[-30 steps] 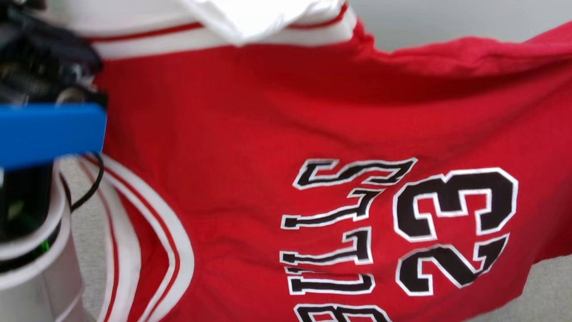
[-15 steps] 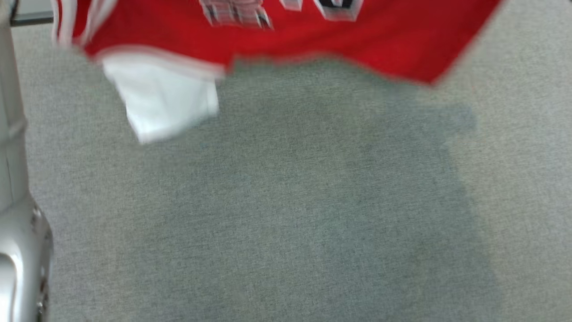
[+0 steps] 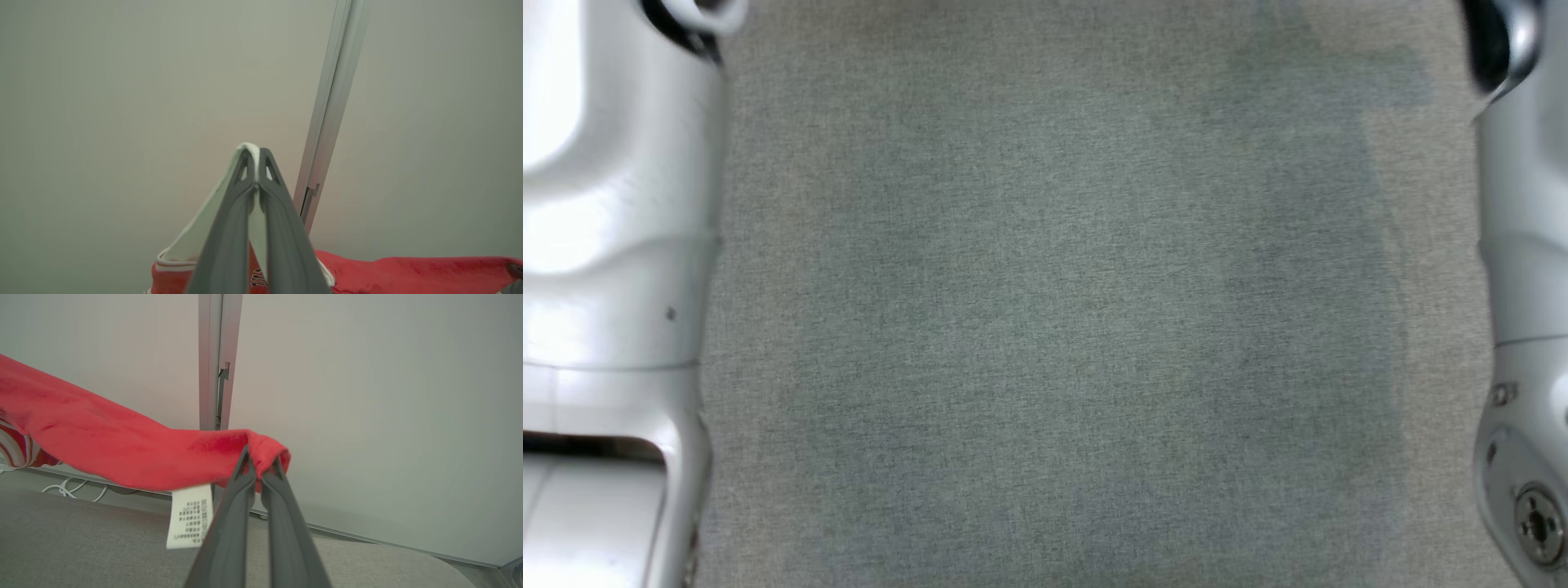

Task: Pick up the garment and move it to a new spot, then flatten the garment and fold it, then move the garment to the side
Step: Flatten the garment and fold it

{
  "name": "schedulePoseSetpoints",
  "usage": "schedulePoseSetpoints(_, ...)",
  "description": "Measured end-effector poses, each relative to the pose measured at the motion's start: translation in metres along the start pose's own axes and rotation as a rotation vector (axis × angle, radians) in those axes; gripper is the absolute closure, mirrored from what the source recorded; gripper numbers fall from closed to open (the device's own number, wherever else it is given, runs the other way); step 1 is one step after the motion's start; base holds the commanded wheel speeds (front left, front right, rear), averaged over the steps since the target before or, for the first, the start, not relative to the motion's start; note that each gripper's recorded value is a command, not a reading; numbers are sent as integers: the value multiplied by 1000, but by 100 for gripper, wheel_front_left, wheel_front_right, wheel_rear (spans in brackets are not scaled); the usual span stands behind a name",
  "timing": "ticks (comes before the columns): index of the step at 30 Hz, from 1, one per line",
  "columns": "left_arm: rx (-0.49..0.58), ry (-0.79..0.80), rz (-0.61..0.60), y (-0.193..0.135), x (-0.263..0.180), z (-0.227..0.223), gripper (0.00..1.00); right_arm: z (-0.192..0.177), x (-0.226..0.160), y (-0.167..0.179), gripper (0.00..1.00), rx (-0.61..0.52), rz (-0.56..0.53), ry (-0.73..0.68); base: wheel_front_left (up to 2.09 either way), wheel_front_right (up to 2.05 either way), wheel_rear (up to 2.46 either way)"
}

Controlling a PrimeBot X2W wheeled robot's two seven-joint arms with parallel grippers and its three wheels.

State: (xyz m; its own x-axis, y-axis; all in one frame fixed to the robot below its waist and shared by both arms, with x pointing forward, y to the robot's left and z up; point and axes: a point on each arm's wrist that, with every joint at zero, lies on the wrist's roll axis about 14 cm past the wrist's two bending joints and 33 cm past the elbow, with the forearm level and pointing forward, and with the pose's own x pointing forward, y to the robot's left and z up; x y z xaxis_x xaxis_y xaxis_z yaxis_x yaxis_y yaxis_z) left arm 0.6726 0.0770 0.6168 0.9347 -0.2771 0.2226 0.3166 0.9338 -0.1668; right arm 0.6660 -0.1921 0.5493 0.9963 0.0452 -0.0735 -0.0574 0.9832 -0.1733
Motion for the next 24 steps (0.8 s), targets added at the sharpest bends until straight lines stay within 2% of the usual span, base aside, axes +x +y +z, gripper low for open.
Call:
schedulePoseSetpoints(5, -110, 115, 21, 13, -26, -65, 100, -74, -9, 25, 100, 58, 45, 131, 0, 0, 0)
schedulePoseSetpoints(11, -268, 100, 84, 30, -68, -86, 100, -98, -32, 41, 100, 152, 72, 144, 0, 0, 0)
schedulePoseSetpoints(16, -371, 58, 105, 27, -108, -80, 100, -95, -53, 33, 100, 214, 53, 108, 0, 0, 0)
schedulePoseSetpoints(24, -424, -19, 65, 2, -173, -33, 100, -72, -96, 22, 100, 285, 57, -6, 0, 0, 0)
